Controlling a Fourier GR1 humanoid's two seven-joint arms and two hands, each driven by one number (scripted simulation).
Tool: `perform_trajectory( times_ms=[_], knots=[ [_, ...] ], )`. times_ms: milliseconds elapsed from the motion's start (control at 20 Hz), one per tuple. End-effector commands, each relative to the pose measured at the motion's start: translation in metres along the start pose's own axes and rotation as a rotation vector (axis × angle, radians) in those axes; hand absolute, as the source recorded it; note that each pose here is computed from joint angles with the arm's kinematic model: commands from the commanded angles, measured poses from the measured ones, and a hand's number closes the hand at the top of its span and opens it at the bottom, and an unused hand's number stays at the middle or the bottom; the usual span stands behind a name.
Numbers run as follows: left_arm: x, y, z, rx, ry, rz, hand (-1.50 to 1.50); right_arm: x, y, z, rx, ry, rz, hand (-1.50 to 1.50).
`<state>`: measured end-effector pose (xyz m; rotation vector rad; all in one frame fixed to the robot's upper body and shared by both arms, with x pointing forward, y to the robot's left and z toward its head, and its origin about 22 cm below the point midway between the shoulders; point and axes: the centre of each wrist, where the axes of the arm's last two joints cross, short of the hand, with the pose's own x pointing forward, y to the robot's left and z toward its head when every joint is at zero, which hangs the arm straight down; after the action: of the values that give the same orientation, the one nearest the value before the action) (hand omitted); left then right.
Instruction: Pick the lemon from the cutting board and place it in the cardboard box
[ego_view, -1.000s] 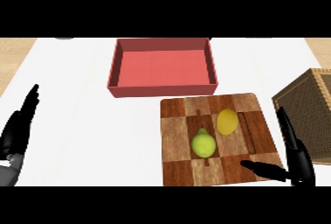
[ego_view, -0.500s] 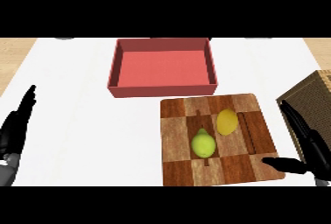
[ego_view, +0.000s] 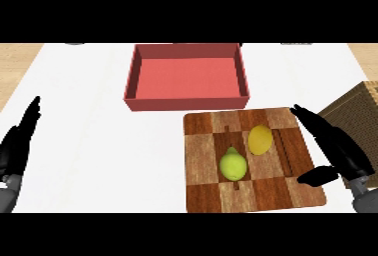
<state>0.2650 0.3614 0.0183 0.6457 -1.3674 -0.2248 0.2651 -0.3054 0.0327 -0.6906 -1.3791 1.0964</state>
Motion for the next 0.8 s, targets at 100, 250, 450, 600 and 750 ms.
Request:
perform_trajectory(
  times_ms=[100, 250, 450, 600, 750],
  knots=[
    [0.002, 0.002, -0.012, 0.007, 0.011, 0.009, 0.0, 0.037, -0.013, -0.03, 0.119, 0.07, 0.036, -1.5],
    [0.012, -0.002, 0.007, -0.009, 0.009, 0.007, 0.0, 0.03, -0.012, -0.03, 0.119, 0.106, 0.084, -1.5],
    [-0.004, -0.005, -0.002, 0.0, 0.008, 0.009, 0.0, 0.042, -0.003, -0.037, 0.121, 0.086, 0.078, -1.5],
    [-0.007, -0.007, 0.02, 0.008, 0.007, -0.008, 0.0, 0.038, 0.007, -0.051, 0.144, 0.105, 0.083, -1.5],
    [0.002, -0.004, 0.013, 0.002, 0.008, 0.002, 0.0, 0.044, 0.02, -0.052, 0.142, 0.098, 0.07, -1.5]
  ],
)
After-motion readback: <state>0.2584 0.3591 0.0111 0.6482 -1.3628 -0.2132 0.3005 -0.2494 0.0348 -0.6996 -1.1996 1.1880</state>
